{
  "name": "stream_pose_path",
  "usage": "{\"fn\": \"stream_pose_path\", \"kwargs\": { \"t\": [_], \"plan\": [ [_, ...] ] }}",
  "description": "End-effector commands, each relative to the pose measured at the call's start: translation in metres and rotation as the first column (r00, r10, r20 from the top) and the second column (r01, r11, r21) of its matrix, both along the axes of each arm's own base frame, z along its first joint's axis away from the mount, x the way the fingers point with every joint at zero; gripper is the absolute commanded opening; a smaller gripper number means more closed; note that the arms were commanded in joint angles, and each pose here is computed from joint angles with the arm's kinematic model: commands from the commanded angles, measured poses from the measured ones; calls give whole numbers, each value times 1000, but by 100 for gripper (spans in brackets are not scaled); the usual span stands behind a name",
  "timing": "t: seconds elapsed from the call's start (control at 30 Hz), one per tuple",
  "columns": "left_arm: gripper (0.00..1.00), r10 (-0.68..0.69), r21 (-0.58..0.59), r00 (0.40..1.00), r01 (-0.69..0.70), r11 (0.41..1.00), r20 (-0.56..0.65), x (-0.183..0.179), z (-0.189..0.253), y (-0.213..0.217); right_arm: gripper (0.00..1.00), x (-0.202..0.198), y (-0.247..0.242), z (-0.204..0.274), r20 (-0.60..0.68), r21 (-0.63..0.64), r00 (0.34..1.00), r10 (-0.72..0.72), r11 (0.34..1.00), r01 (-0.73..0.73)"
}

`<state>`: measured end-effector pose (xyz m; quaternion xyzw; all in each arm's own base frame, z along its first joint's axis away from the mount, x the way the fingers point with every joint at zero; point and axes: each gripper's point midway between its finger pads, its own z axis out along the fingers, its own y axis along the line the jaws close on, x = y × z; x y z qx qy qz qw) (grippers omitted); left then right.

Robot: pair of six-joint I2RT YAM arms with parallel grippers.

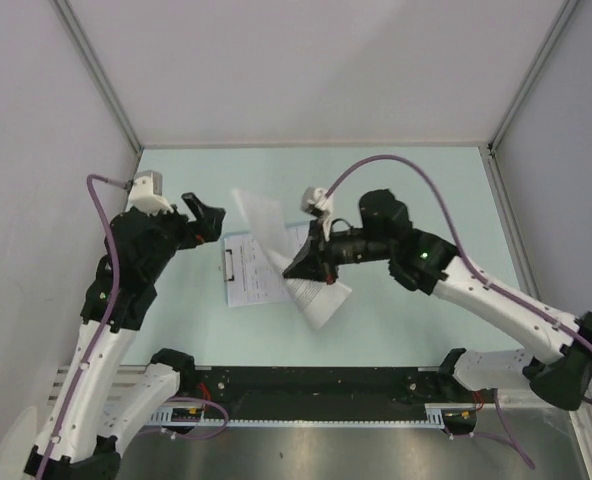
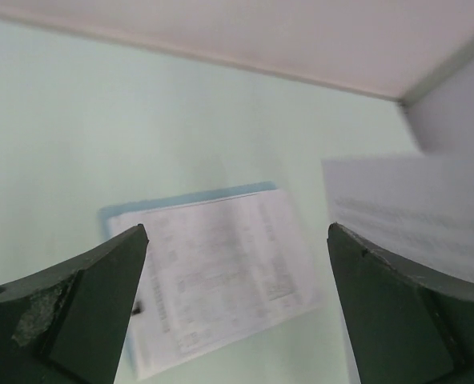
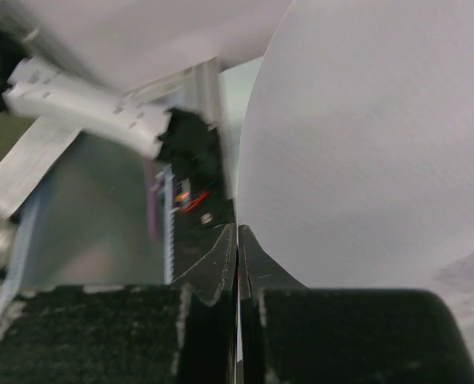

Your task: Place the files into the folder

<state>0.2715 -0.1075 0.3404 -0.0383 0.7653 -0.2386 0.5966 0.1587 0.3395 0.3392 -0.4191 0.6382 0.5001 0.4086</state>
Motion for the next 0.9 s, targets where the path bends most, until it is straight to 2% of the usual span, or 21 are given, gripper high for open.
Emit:
{"fn": "stream_pose_path", "kwargs": {
  "t": [0.0,0.1,0.17,0.23,0.27,0.33,0.37,0.4,0.53,0.57,0.67,0.7,0.77,0.8,0.87],
  "plan": [
    [100,295,174,945,-269,947,-140,-12,-65,70,0,-53,21,-38,-157,-75,938,309,944,-323],
    [100,344,189,927,-314,930,-150,-17,-73,81,0,-20,5,-92,-262,-209,938,227,935,-285],
    [100,366,194,920,-337,921,-142,-16,-74,85,0,23,-13,-142,-330,-345,942,61,921,-181],
    [100,364,202,919,-332,921,-149,-12,-77,84,0,50,-36,-185,-365,-473,928,-74,873,-117],
    [99,354,203,922,-321,925,-155,-10,-79,82,0,75,-55,-219,-359,-590,911,-204,806,-53],
    [99,315,206,932,-278,938,-178,-2,-87,74,0,91,-64,-237,-338,-620,921,-195,782,-62],
    [100,300,208,934,-260,943,-196,1,-93,70,0,113,-68,-241,-298,-633,927,-230,774,-11],
    [99,281,208,937,-239,949,-208,4,-97,66,0,122,-74,-257,-284,-673,930,-231,740,-22],
    [100,199,205,934,-142,969,-295,19,-128,47,2,167,-72,-269,-204,-714,965,-166,699,-30],
    [100,172,206,924,-105,973,-342,22,-143,41,2,189,-68,-258,-145,-720,974,-175,694,18],
    [99,111,194,900,-29,981,-422,30,-169,27,0,205,-71,-283,-143,-778,979,-146,628,-20],
    [99,102,197,892,-15,980,-440,31,-174,25,0,219,-65,-274,-110,-775,985,-136,631,1],
    [97,77,185,884,11,983,-460,36,-183,20,0,227,-67,-291,-109,-804,987,-119,595,-17],
    [96,68,185,875,25,982,-479,38,-190,17,0,234,-60,-284,-84,-798,992,-90,602,-13],
    [88,56,183,868,41,982,-494,41,-196,15,0,234,-59,-294,-77,-814,997,-20,579,-51]
  ]
}}
